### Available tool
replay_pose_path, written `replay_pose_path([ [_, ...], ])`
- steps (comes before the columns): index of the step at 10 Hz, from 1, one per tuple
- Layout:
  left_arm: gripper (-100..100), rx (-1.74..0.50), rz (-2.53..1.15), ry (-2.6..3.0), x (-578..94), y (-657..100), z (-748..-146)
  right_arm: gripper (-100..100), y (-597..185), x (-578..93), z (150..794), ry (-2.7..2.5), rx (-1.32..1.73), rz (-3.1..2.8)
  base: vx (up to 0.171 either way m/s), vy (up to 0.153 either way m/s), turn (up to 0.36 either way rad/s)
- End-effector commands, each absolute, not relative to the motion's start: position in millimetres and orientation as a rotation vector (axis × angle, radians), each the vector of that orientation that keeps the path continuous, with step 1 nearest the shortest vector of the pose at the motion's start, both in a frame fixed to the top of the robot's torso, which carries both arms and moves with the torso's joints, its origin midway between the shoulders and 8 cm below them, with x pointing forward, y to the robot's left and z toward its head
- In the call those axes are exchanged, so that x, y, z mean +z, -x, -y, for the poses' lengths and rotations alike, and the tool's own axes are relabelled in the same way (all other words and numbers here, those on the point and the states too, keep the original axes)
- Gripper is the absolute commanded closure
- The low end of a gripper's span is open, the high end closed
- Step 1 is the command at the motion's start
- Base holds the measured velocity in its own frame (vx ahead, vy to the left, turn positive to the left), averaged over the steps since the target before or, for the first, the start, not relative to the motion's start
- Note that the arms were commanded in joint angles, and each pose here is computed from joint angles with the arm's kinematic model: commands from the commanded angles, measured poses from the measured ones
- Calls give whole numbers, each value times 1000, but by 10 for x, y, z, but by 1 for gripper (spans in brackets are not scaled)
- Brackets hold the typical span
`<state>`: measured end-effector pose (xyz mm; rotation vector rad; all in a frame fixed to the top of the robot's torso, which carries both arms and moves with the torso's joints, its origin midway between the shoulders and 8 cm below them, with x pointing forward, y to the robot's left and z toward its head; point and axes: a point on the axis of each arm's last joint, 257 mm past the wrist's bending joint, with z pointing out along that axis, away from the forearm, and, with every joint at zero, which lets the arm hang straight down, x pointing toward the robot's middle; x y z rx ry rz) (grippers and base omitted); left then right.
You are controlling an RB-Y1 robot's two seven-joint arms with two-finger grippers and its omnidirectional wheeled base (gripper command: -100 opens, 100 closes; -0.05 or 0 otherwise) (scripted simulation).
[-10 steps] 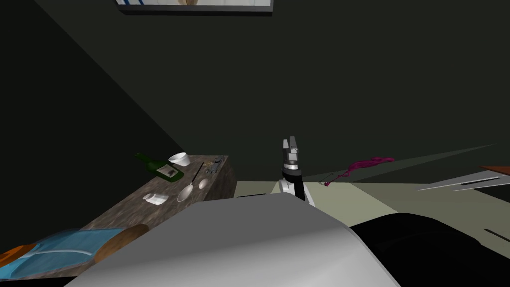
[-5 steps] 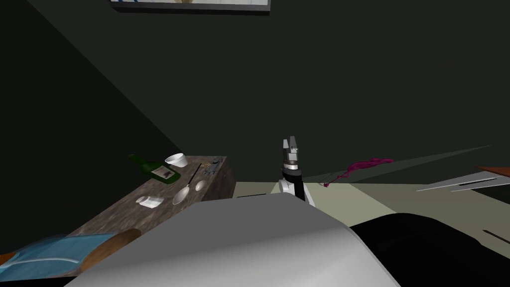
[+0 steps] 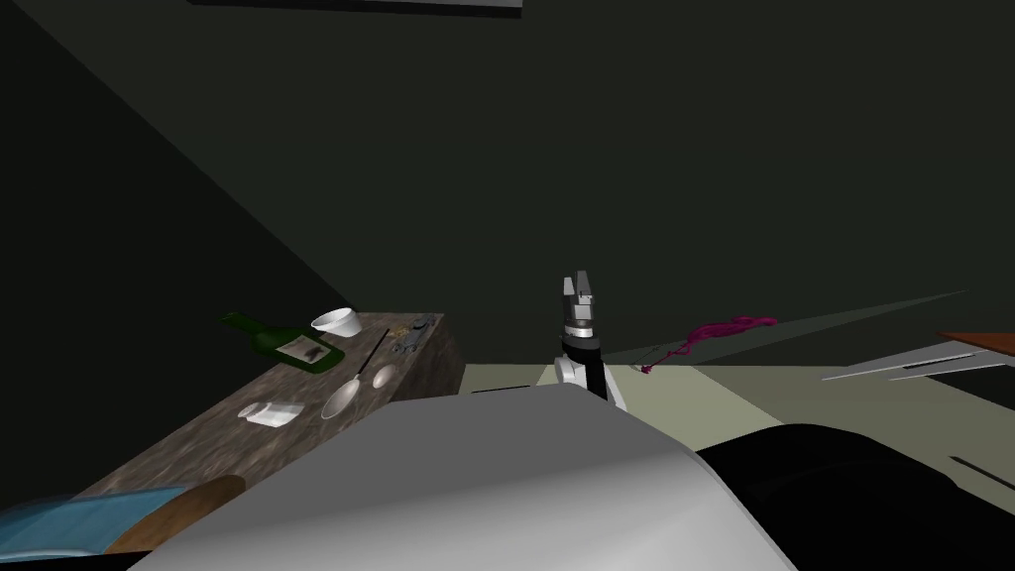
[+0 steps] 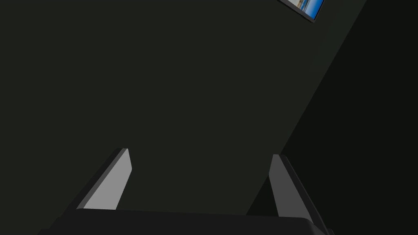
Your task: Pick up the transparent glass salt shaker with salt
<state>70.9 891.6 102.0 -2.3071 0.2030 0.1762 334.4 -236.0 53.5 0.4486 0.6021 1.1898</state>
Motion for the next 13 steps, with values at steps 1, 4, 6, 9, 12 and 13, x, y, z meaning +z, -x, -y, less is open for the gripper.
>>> replay_pose_path([
  [1, -100, 173, -196, 2313, 996, -703, -8934, 0, -3344, 535, 2360, -449, 1190, -602, 32, -62, 7],
  [4, -100, 147, -130, 2395, 574, -492, -8932, 0, -3344, 535, 2360, -448, 1190, -602, 36, -58, -21],
  [6, -100, 133, -93, 2444, 314, -379, -8914, 0, -3344, 535, 2360, -449, 1190, -602, 83, -106, -18],
  [9, -100, 116, -54, 2497, 28, -271, -8879, 0, -3344, 535, 2360, -448, 1190, -602, 59, -44, -20],
  [12, -100, 98, -16, 2551, -270, -177, -8827, 0, -3344, 535, 2360, -448, 1190, -602, 26, -11, -9],
  [13, -100, 98, -16, 2551, -270, -177, -8827, 0, -3345, 535, 2360, -448, 1190, -602, 59, -30, -8],
])
